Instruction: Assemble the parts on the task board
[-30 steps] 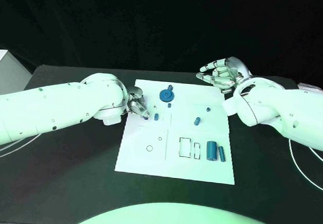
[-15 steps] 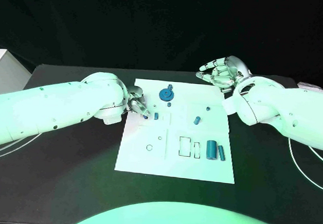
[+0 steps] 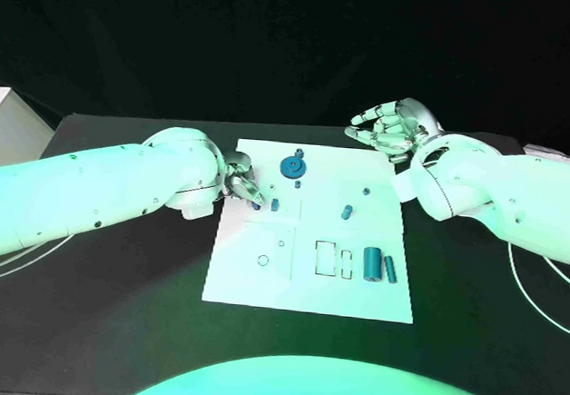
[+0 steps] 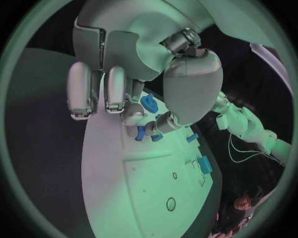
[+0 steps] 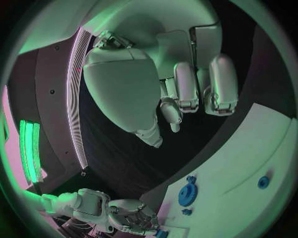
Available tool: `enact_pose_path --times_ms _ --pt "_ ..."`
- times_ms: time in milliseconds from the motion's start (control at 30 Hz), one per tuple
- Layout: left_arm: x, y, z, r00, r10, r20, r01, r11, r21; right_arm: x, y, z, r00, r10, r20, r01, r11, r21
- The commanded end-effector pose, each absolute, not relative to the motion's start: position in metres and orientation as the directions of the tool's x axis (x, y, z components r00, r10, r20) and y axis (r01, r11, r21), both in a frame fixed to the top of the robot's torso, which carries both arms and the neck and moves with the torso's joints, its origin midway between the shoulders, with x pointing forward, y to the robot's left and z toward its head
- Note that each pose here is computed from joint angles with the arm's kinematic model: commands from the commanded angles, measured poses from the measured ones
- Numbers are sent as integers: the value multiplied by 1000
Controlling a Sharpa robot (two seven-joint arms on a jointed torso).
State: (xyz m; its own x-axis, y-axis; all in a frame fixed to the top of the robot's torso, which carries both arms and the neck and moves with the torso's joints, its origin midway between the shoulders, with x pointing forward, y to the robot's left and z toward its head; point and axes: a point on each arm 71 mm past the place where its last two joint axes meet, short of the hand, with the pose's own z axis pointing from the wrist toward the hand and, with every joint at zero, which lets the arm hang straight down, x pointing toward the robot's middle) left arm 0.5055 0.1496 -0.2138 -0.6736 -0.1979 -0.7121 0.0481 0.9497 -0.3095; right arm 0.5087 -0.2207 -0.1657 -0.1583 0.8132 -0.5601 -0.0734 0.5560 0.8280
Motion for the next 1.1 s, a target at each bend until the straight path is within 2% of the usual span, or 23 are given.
enact_pose_path --times_ms 33,1100 --pt "501 147 -221 -708 -172 -685 60 952 -301 508 -219 -165 -172 806 -566 -92 559 824" --pt "504 151 -222 -705 -176 -687 49 954 -294 508 -219 -165 -171 806 -566 -92 559 824"
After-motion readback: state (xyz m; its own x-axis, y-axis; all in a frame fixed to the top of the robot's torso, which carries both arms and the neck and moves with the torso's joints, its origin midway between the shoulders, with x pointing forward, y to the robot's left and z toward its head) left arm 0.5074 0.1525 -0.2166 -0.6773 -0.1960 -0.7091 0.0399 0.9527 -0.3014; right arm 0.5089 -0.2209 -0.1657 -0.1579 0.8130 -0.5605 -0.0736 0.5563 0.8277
